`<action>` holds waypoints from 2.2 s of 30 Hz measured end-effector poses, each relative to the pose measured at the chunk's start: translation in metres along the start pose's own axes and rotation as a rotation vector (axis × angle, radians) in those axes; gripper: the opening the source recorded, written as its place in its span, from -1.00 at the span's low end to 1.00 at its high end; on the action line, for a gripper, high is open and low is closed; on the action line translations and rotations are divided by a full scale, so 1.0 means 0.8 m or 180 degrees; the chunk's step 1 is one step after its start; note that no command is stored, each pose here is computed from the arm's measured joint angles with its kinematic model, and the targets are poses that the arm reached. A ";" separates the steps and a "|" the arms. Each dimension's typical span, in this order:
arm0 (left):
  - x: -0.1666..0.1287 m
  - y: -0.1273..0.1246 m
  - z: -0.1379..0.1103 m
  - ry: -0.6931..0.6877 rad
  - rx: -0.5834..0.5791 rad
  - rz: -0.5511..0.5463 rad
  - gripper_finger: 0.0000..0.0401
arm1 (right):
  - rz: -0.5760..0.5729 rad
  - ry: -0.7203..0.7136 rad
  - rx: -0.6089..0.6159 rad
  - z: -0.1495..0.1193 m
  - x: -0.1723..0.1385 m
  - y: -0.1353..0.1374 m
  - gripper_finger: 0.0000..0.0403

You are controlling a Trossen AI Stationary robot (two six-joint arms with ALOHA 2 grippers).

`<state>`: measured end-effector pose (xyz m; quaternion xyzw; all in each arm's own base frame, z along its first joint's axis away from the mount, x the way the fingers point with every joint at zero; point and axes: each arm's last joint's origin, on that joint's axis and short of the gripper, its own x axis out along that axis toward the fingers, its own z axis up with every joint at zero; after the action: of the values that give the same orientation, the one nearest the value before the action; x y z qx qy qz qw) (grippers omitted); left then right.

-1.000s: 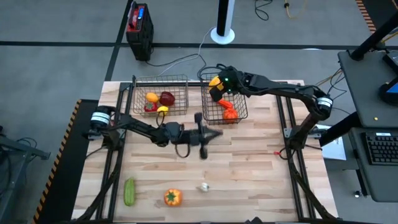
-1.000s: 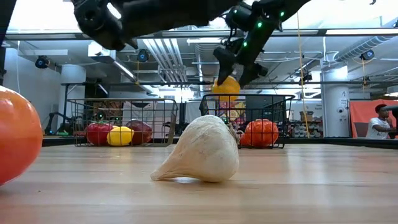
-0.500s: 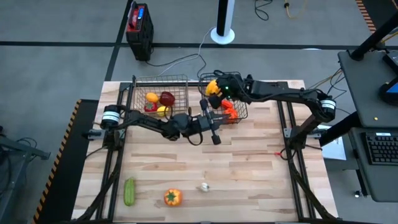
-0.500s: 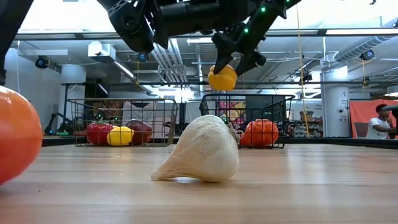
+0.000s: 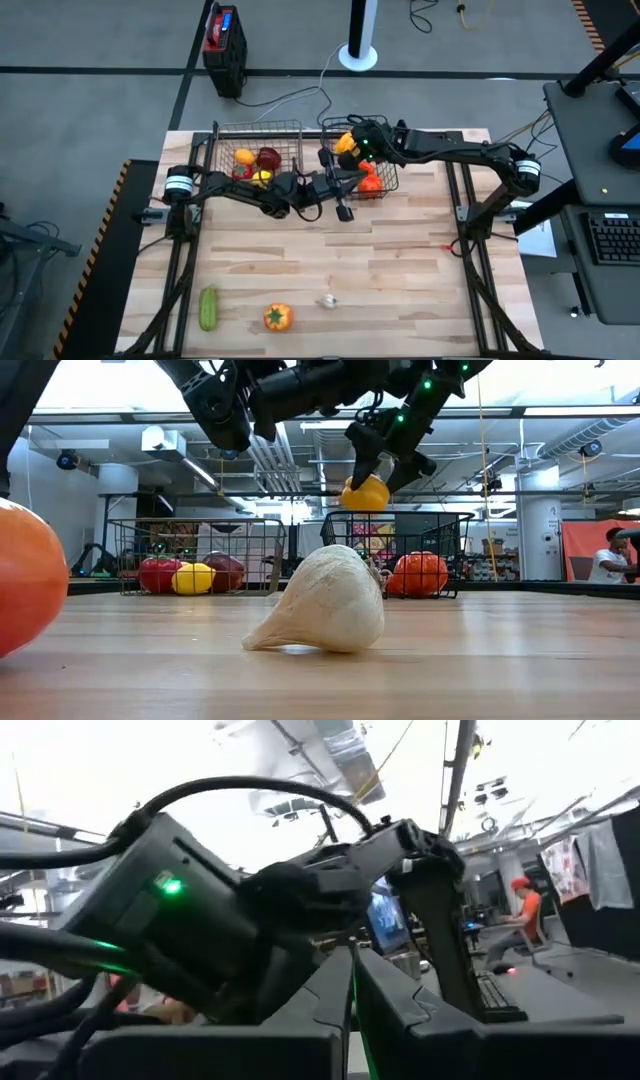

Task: Sort produce into baskets
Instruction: Put the bell pepper into the black wire basket, then put the garlic into the black wire basket

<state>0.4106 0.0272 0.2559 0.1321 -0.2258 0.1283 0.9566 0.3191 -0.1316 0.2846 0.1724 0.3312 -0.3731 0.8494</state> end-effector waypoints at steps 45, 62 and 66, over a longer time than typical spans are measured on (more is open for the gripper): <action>-0.133 -0.053 0.149 0.3460 0.0498 0.0494 -1.00 | 0.0722 0.0086 -0.0408 -0.041 -0.148 -0.019 0.99; -0.151 -0.102 0.243 0.4430 -0.1429 -0.1239 -1.00 | 0.2811 0.1102 -0.1720 -0.178 -0.171 0.109 0.99; -0.160 -0.128 0.234 0.4538 -0.1189 -0.1618 -1.00 | 0.3416 0.0972 -0.1889 -0.202 -0.181 0.142 0.99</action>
<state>0.2561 -0.1501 0.3381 -0.0979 0.4630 -0.0811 0.8772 0.2607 0.1062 0.2734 0.1229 0.4055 0.2414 0.8730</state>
